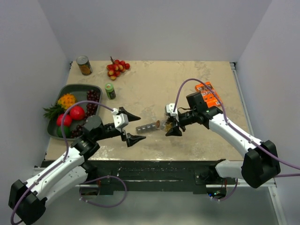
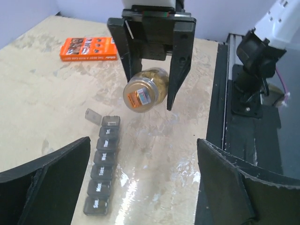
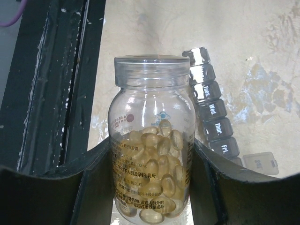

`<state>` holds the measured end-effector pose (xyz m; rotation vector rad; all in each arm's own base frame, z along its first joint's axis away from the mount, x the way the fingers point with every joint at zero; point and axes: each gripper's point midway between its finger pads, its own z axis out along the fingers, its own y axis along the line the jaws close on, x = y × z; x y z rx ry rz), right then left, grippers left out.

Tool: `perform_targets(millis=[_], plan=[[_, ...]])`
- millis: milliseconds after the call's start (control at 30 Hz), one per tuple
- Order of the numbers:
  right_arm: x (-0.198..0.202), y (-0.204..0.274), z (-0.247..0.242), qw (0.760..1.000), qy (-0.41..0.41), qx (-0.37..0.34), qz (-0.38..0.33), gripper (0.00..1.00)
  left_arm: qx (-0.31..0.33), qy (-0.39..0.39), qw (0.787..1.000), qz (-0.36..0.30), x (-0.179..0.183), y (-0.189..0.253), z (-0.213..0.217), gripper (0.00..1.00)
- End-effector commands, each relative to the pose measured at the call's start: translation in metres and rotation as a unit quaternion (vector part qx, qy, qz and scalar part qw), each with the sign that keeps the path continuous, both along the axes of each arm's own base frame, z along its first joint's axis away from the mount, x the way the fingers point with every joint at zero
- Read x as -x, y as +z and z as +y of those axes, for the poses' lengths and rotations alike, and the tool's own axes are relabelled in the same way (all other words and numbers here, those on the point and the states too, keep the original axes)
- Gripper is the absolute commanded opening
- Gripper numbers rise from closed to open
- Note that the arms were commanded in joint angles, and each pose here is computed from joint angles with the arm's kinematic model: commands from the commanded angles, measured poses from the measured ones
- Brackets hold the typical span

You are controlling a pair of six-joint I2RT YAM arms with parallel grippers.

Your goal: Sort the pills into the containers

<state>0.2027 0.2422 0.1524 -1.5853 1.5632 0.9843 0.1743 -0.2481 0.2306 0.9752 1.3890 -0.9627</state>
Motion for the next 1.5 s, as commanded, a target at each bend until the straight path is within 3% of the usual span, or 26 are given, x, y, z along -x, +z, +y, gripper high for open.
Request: perform_targets(millis=[0, 400, 833, 1100, 1200, 1300, 1333, 1400, 1433, 1467], plan=[[0.010, 0.006, -0.001, 0.999, 0.031, -0.015, -0.023, 0.00, 0.015, -0.093, 0.987, -0.126, 0.005, 0.028, -0.022, 0.99], [0.012, 0.002, -0.004, 0.998, 0.041, -0.011, -0.035, 0.00, -0.026, -0.157, 0.977, -0.145, 0.002, 0.017, -0.060, 0.97], [0.014, 0.004, -0.003, 0.998, 0.046, -0.015, -0.035, 0.00, -0.038, -0.158, 0.974, -0.159, -0.005, 0.011, -0.079, 0.94], [0.014, 0.004, -0.003, 0.998, 0.047, -0.015, -0.036, 0.00, -0.058, -0.125, 0.978, -0.153, -0.022, 0.002, -0.091, 0.84], [0.015, 0.003, -0.003, 0.998, 0.047, -0.015, -0.034, 0.00, -0.066, -0.128, 0.979, -0.145, -0.023, -0.002, -0.094, 0.72], [0.014, 0.004, -0.003, 0.998, 0.047, -0.016, -0.035, 0.00, -0.078, -0.128, 0.981, -0.121, -0.025, -0.010, -0.095, 0.52], [0.015, 0.004, -0.003, 0.998, 0.047, -0.016, -0.035, 0.00, -0.077, -0.129, 0.982, -0.116, -0.025, -0.009, -0.096, 0.39], [0.014, 0.004, -0.003, 0.998, 0.046, -0.015, -0.036, 0.00, -0.069, -0.131, 0.985, -0.091, -0.022, -0.009, -0.098, 0.21], [0.013, 0.004, -0.003, 0.998, 0.044, -0.014, -0.035, 0.00, -0.067, -0.132, 0.986, -0.078, -0.020, -0.011, -0.098, 0.01], [0.013, 0.003, -0.003, 0.998, 0.042, -0.012, -0.037, 0.00, -0.065, -0.133, 0.987, -0.064, -0.019, -0.012, -0.098, 0.00]])
